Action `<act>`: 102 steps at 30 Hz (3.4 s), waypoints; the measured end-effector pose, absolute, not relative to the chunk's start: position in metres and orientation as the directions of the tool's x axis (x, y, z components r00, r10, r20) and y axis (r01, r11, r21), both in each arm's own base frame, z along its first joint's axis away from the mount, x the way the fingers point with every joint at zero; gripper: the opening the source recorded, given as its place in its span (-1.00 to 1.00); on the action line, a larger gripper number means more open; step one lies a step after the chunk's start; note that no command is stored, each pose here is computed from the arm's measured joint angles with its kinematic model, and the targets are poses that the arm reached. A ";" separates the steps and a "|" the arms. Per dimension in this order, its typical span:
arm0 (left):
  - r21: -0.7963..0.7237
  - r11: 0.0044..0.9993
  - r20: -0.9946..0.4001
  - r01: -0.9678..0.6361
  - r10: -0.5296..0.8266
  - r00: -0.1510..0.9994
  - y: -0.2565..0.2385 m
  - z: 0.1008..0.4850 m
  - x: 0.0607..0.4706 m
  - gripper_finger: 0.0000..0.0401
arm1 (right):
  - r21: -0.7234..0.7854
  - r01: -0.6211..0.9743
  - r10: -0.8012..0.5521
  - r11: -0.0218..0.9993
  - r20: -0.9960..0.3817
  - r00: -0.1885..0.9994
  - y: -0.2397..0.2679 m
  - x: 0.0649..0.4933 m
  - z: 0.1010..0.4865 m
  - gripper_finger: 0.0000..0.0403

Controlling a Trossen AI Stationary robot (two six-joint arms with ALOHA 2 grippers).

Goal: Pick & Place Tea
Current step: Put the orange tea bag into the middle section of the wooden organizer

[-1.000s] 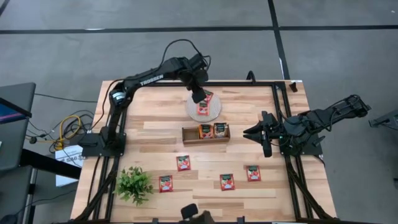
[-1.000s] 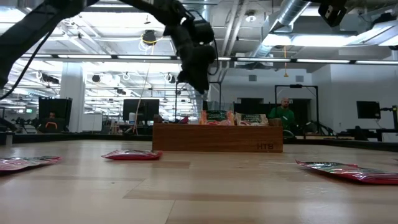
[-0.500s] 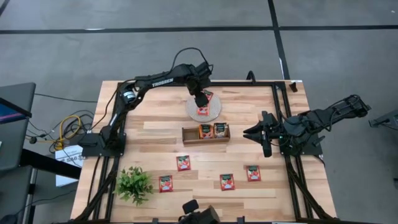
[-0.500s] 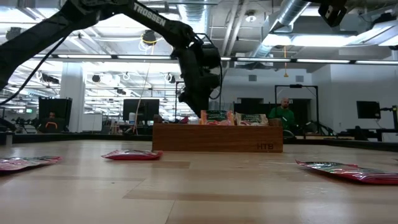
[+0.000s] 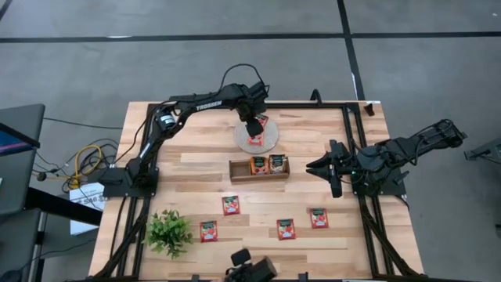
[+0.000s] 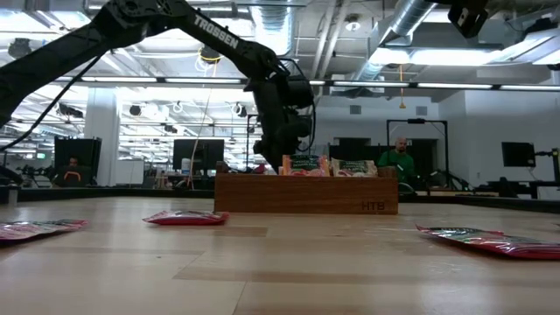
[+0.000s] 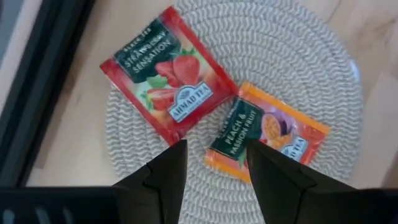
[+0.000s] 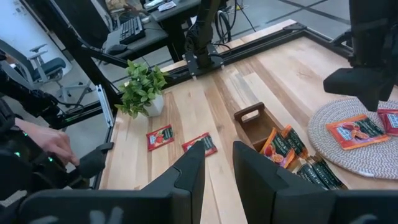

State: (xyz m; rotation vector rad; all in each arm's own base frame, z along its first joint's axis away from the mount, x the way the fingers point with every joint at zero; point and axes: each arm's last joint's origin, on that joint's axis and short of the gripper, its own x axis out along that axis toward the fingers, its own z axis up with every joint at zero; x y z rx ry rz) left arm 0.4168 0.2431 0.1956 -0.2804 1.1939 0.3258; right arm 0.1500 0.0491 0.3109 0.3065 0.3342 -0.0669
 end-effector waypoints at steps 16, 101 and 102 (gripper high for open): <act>-0.038 0.918 -0.955 -0.394 0.083 0.285 0.247 0.174 0.418 -0.21 | 0.285 0.116 -0.016 0.951 -0.332 0.943 0.049 0.150 0.311 -0.63; -0.121 0.946 -0.969 -0.300 -0.048 0.242 0.214 0.218 0.423 -1.00 | 0.288 0.109 -0.008 0.952 -0.331 0.944 0.049 0.150 0.311 -0.63; -0.117 0.947 -0.966 -0.298 -0.040 0.254 0.213 0.225 0.422 -1.00 | 0.288 0.109 -0.008 0.951 -0.331 0.944 0.049 0.150 0.311 -0.63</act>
